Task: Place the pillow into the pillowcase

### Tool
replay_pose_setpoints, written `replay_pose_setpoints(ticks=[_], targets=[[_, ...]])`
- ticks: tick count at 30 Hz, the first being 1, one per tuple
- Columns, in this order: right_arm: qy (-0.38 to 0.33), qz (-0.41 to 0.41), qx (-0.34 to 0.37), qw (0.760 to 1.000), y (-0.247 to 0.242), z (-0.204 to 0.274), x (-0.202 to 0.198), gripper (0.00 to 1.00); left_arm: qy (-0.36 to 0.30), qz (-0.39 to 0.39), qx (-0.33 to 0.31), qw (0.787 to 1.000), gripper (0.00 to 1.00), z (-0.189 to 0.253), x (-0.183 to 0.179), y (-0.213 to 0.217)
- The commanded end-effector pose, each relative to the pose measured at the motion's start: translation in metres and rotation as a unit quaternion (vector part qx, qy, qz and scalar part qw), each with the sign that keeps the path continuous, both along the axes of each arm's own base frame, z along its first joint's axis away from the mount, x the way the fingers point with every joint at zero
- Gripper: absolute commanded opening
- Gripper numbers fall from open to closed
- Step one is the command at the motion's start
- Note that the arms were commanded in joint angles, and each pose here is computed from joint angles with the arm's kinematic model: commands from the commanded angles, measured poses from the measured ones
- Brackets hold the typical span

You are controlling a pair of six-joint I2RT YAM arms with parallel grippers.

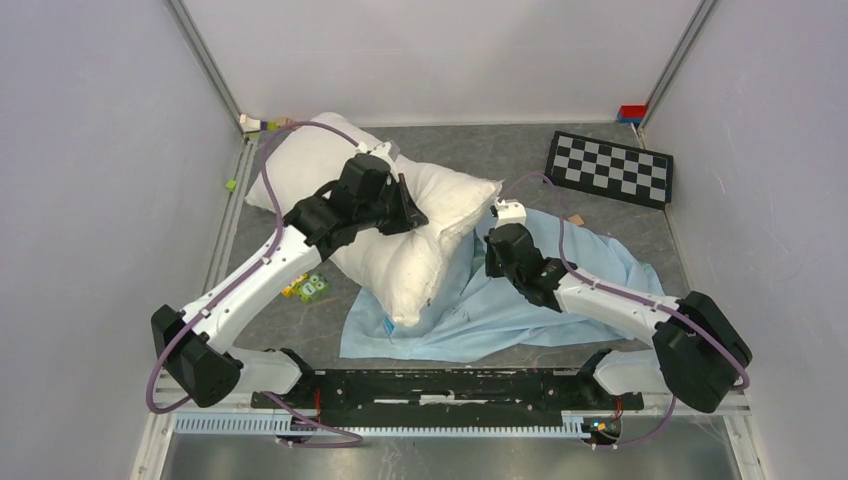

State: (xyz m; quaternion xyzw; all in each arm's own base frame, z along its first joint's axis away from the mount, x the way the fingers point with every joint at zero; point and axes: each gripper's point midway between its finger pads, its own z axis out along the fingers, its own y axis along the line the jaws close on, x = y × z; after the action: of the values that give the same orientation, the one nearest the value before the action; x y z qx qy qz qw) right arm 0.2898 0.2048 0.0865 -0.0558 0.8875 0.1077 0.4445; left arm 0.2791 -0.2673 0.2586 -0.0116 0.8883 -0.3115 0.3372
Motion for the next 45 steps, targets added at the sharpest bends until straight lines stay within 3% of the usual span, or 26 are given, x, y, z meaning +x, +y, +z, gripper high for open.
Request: replay_pose_setpoints(ticks=[1,8,15,23,29,37,41,45], targets=[[-0.012,-0.019,-0.017,1.0,-0.018,0.011,-0.001,0.0,-0.034,-0.012,0.008,0.999,0.02,0.006,-0.016,0.01],[-0.027,-0.038,-0.019,0.999,-0.035,0.02,-0.005,0.0,-0.003,-0.071,0.055,0.996,0.02,-0.038,-0.05,0.02],[-0.056,-0.032,-0.005,0.998,-0.037,0.042,-0.007,0.0,0.033,-0.091,0.105,0.99,0.02,-0.077,-0.06,0.026],[-0.119,0.047,0.037,0.991,-0.015,0.083,-0.022,0.0,0.065,-0.106,0.133,0.983,0.02,-0.115,-0.056,0.013],[-0.14,0.116,0.02,0.983,0.007,0.091,-0.04,0.0,0.055,-0.103,0.137,0.984,0.02,-0.107,-0.042,0.0],[-0.125,0.187,-0.001,0.974,0.036,0.088,-0.054,0.0,-0.017,-0.126,0.113,0.985,0.02,-0.03,-0.01,-0.045],[-0.124,0.208,0.013,0.97,0.044,0.093,-0.058,0.0,-0.021,-0.134,0.069,0.988,0.02,-0.033,0.003,-0.075],[-0.124,0.245,0.037,0.961,0.058,0.106,-0.066,0.0,-0.029,-0.088,-0.003,0.996,0.02,-0.056,0.021,-0.096]])
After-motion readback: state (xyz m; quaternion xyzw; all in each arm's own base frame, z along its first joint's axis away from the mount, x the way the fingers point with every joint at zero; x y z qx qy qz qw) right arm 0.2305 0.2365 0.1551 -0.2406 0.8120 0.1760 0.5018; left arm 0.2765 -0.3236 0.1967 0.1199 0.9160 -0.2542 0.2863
